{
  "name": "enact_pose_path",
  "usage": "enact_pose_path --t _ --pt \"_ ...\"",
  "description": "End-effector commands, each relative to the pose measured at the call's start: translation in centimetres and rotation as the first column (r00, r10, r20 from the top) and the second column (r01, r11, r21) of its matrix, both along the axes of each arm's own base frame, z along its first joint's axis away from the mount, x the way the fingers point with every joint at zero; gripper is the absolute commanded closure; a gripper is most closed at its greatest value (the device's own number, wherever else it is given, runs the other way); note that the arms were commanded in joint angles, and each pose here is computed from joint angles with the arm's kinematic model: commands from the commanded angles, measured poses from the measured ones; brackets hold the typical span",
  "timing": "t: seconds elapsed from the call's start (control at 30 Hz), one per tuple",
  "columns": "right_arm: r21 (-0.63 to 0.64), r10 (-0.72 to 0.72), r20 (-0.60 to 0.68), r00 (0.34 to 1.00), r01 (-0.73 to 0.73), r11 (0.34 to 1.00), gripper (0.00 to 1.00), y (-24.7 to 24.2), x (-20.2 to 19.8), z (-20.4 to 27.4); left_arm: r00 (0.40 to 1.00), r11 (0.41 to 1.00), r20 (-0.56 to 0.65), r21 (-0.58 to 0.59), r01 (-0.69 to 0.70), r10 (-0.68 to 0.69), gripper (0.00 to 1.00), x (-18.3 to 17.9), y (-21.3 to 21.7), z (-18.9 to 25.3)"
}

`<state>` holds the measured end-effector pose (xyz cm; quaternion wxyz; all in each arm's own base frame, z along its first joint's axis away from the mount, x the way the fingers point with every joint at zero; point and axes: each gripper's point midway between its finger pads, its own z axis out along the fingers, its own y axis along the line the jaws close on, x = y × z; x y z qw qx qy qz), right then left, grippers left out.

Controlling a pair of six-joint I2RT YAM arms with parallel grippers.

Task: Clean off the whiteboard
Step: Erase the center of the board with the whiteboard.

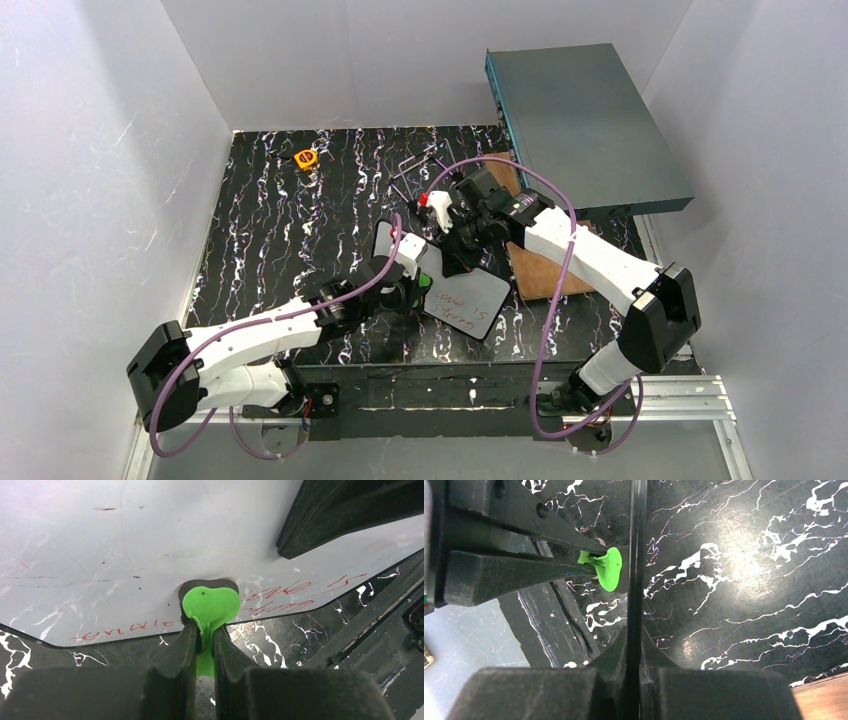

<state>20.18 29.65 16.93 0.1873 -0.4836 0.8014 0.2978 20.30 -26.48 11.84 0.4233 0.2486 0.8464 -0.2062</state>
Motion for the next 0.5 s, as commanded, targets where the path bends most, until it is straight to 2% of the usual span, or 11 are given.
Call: enact_pose_path --t 0.0,0.3,0.47 --pt "0.099 0.111 -0.006 0.994 -0.110 0.989 0.99 1.7 -1.9 1.5 0.992 0.993 0.098 -0.094 -0.069 0.078 1.00 2.0 -0.4 4.3" --pt "0.099 0.111 -0.004 0.994 -0.110 0.989 0.99 1.6 -1.9 1.6 0.995 0.995 -0.055 0.056 -0.077 0.080 1.00 -0.3 1.2 -4.4" --pt "0.098 0.111 -0.008 0.994 -0.110 0.989 0.99 1.7 -1.9 1.5 0.994 0.994 -0.061 0.074 -0.085 0.089 1.00 -0.6 1.5 -5.5"
